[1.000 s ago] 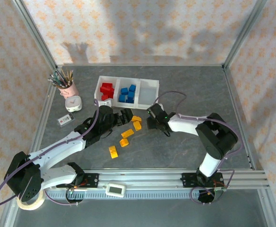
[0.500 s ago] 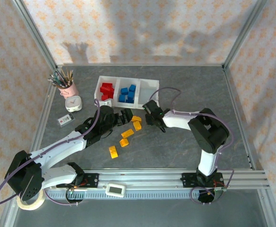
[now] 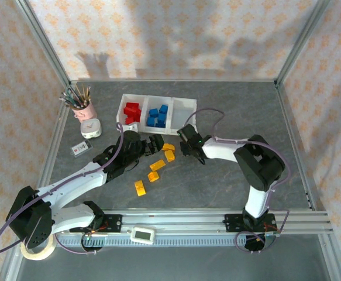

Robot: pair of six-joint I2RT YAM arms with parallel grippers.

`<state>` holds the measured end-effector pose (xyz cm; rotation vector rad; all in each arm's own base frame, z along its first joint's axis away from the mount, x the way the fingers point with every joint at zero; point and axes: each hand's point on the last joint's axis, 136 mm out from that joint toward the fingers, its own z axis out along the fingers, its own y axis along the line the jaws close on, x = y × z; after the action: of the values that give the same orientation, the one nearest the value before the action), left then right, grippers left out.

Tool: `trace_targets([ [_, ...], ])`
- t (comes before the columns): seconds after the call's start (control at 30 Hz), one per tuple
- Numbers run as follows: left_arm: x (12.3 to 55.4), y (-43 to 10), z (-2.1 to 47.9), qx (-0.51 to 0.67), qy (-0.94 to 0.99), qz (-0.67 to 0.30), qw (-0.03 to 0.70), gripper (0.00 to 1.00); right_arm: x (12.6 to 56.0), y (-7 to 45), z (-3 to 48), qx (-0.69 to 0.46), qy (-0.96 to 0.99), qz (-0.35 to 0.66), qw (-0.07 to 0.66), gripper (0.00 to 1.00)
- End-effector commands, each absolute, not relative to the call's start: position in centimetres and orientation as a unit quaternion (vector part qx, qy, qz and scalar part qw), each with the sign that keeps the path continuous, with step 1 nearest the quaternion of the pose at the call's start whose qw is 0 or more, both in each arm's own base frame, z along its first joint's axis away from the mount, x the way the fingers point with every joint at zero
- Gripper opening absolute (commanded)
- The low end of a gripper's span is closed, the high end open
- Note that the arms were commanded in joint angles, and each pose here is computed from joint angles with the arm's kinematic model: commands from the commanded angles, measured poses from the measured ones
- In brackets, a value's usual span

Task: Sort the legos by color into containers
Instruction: Pick up the lego from the center of the table, then place the lego in the container.

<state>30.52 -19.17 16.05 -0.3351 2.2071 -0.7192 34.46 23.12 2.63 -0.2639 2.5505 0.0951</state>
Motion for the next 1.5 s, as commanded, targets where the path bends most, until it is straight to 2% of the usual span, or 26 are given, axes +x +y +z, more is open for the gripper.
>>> trace_targets([
  [0.0,30.9,-19.2,17.3,-0.125,0.861,-0.277,0.407,0.99,34.2,22.8,4.9,-0.089,0.95,0.045,0.296,0.22],
  [0.3,31.6,-17.8,18.7,-0.128,0.858,-0.255,0.428,0.99,35.8,25.7,13.0,-0.075,0.928,0.087,0.354,0.22],
  [0.47,31.9,-15.8,19.2,-0.148,0.852,-0.252,0.435,0.99,38.1,28.5,15.9,-0.07,0.914,0.112,0.384,0.22],
  [0.73,32.1,-12.3,19.6,-0.177,0.844,-0.24,0.445,0.99,43.9,34.0,16.2,-0.066,0.903,0.132,0.404,0.22],
  [0.9,32.3,-11.0,19.4,-0.189,0.844,-0.232,0.445,0.99,47.6,36.1,14.8,-0.068,0.903,0.104,0.412,0.23],
  [1.0,32.4,-10.8,19.2,-0.19,0.845,-0.23,0.443,0.99,49.3,36.7,13.9,-0.066,0.903,0.09,0.414,0.3],
  [1.07,32.5,-10.8,19.1,-0.19,0.846,-0.23,0.441,0.99,50.0,36.9,13.8,-0.065,0.905,0.086,0.413,0.42],
  [1.13,32.6,-10.7,19.2,-0.189,0.847,-0.23,0.441,0.99,50.2,37.2,14.2,-0.065,0.903,0.088,0.415,0.48],
  [1.27,32.7,-11.0,19.7,-0.182,0.846,-0.236,0.443,0.99,49.7,37.0,16.4,-0.069,0.898,0.097,0.424,0.56],
  [1.47,32.5,-11.1,19.9,-0.179,0.847,-0.238,0.441,0.99,45.9,35.8,18.2,-0.088,0.897,0.109,0.419,0.61],
])
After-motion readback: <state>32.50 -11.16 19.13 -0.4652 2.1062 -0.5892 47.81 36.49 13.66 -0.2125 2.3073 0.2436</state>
